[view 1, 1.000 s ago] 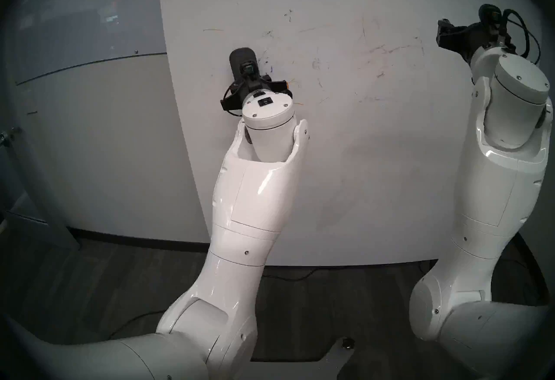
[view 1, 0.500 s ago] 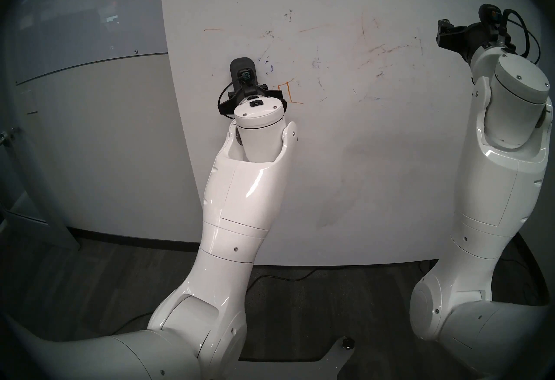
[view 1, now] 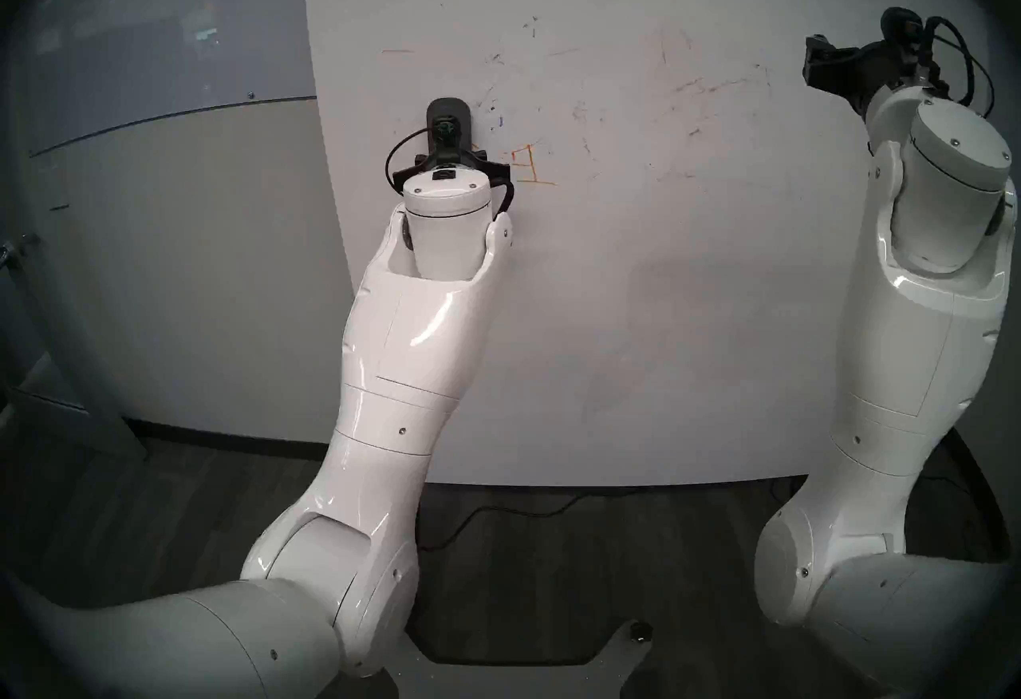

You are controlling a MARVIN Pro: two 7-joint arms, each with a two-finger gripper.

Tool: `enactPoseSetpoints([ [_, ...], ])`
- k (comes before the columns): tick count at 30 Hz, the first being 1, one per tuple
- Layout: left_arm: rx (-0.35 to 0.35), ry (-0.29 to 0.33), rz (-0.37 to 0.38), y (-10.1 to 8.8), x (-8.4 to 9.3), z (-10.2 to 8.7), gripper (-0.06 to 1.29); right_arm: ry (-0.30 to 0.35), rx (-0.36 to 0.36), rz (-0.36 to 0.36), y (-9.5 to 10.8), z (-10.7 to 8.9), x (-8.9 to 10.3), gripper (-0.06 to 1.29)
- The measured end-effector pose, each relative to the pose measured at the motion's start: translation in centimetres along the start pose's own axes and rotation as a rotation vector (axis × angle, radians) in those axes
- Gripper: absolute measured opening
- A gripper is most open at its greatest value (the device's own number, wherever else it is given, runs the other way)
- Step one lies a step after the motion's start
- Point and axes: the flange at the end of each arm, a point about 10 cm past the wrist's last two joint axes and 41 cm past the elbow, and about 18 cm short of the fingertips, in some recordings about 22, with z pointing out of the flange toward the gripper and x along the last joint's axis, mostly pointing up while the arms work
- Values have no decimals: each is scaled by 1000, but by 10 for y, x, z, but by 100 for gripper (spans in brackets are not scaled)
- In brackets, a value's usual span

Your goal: Erase all marks on the whiteboard with the eraser

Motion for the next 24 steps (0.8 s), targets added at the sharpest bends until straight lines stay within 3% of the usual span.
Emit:
enactPoseSetpoints([
  [13,33,-7,51,0,4,15,64,1,0,0,0,0,0,125],
  [14,34,-7,51,0,4,15,73,1,0,0,0,0,0,125],
  [15,38,-7,51,1,4,15,95,1,0,0,0,0,0,125],
  [16,40,-7,51,1,4,15,101,1,0,0,0,0,0,125],
  [19,47,-4,48,1,4,17,110,1,0,0,0,0,0,125],
  [24,47,6,40,1,3,19,110,1,0,0,0,0,0,125],
])
